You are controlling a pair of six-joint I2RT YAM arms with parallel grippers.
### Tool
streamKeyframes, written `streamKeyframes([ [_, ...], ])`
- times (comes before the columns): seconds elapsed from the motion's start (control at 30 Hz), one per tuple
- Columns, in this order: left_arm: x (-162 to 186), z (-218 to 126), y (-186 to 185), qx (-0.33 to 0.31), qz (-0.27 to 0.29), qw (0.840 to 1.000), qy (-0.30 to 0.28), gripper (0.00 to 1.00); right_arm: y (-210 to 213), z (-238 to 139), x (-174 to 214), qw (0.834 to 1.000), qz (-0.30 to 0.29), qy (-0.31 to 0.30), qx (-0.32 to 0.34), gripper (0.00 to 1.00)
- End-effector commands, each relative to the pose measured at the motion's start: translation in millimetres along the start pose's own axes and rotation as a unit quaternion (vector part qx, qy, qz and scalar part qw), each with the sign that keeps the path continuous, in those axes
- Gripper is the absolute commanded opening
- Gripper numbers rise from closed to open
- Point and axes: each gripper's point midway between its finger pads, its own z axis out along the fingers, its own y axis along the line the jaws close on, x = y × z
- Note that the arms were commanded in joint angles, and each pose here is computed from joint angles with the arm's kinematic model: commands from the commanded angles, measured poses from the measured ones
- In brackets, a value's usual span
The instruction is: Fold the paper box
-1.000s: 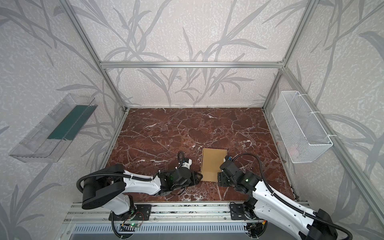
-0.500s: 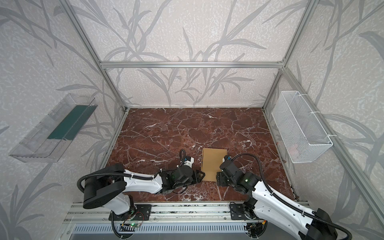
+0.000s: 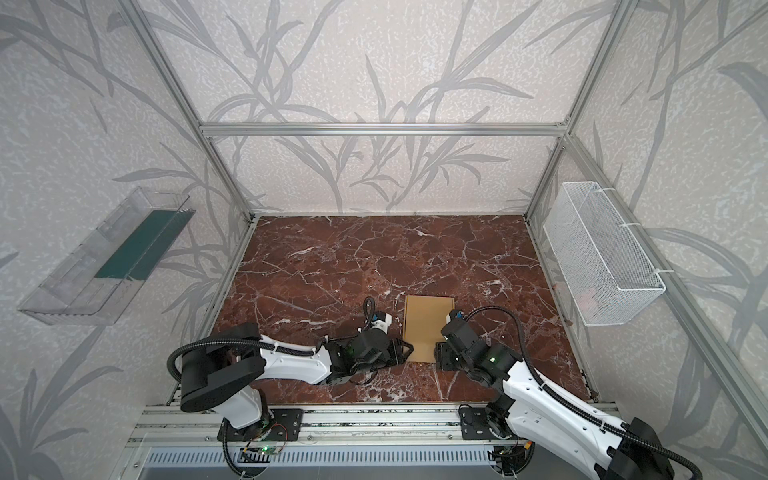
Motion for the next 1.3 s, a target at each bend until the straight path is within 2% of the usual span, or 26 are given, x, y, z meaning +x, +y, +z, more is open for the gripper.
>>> streamKeyframes([
  [0.0,-5.1,4.1,-16.6,0.023,-0.004,1.0,-0.005,0.43,8.4,2.3,-0.5,1.0,-0.004,0.0,-0.024,0.64],
  [0.6,-3.4,5.1,-29.3,0.056,-0.017,0.998,0.003,0.41,12.1,-1.1,-2.4,0.999,-0.001,-0.002,-0.038,0.57],
  [1.0,4.4,2.2,-8.6,0.029,-0.012,0.999,0.012,0.42,8.1,-1.9,-4.0,0.999,0.004,-0.006,-0.032,0.56],
  [1.27,8.9,-1.3,7.5,0.001,-0.004,1.0,0.016,0.42,0.9,-4.9,-5.1,1.0,-0.015,-0.01,-0.012,0.57],
])
